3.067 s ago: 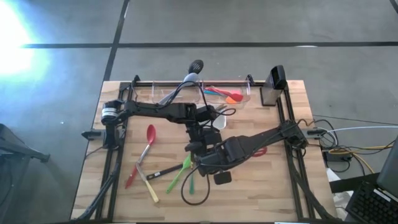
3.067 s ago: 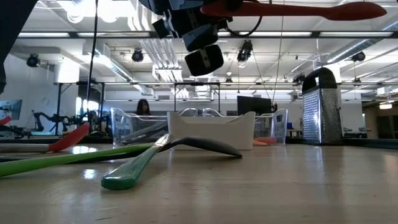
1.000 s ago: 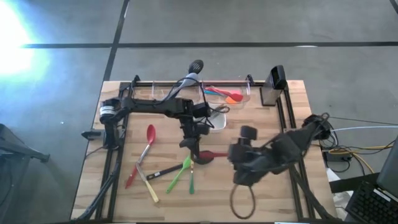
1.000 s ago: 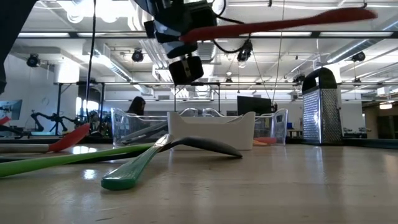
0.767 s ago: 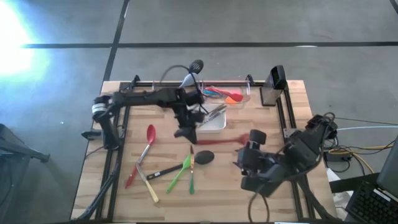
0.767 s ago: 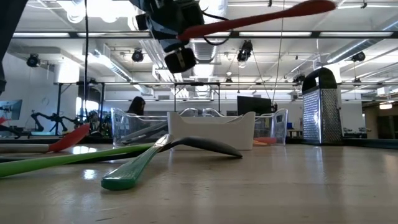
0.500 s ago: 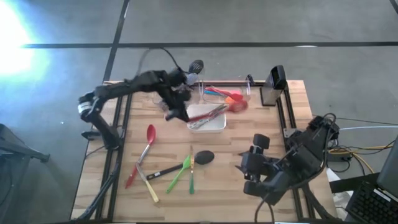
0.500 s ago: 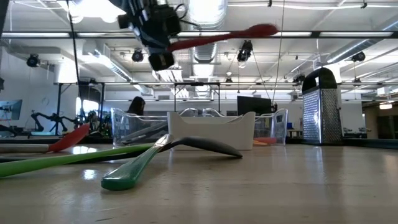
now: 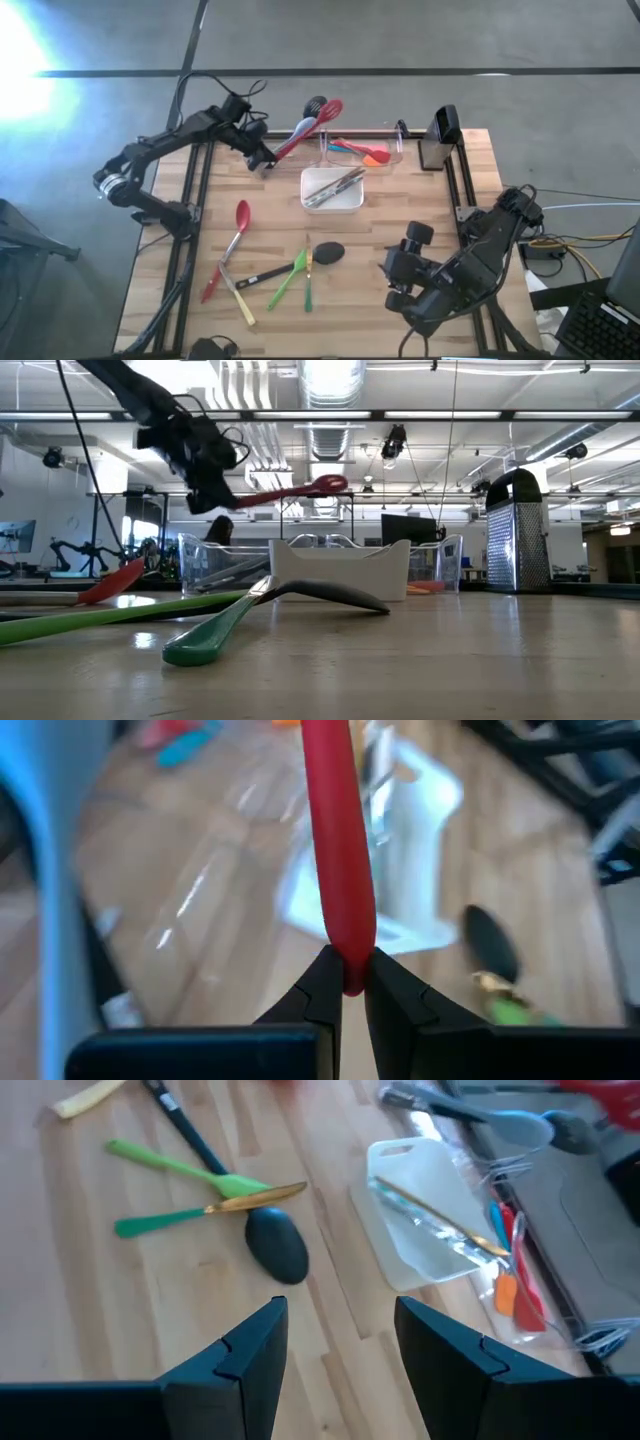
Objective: Pick & Place Kitchen Items
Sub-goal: Put the red serving spoon into the left transparent bin
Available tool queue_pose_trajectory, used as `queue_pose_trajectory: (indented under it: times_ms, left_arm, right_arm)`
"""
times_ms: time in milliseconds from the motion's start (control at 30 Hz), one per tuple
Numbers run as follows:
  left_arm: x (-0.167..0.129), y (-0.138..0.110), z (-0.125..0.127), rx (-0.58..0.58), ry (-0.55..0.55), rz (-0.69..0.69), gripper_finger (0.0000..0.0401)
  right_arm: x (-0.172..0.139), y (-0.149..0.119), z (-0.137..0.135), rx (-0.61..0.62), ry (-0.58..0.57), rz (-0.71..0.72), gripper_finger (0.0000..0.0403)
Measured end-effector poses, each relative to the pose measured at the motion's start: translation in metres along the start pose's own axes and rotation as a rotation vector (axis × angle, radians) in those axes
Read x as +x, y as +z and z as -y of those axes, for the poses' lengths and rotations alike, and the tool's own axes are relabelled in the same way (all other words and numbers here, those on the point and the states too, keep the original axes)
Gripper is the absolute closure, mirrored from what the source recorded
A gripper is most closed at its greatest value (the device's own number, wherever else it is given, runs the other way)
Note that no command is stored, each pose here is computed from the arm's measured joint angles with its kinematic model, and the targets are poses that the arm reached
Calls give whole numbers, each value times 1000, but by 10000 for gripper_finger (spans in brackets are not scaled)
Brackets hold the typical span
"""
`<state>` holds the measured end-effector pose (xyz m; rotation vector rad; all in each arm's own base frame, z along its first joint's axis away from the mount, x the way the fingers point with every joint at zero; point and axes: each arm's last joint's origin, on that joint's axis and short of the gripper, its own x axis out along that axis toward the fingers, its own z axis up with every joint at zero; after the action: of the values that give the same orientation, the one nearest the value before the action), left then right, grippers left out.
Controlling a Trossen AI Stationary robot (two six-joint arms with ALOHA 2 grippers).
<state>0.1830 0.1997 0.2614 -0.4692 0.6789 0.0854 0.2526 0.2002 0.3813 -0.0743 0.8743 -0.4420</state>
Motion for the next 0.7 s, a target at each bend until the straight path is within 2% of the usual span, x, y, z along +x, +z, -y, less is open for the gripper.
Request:
queue_pose_trajectory:
  times_ms: [167,367,533,700]
  left_arm:
    - [4,-14,-14,26,189,-56,373]
    - [4,-21,-16,38,228,-70,373]
    - [5,-36,-19,29,357,-118,373]
    - [-2,-44,-17,3,404,-51,373]
  right_arm:
    - [2,0,0,-3,-37,35,225]
    - [3,0,0,-3,-42,38,225]
    - [6,-3,0,-12,-54,31,225]
    - [12,-10,0,-1,-76,16,225]
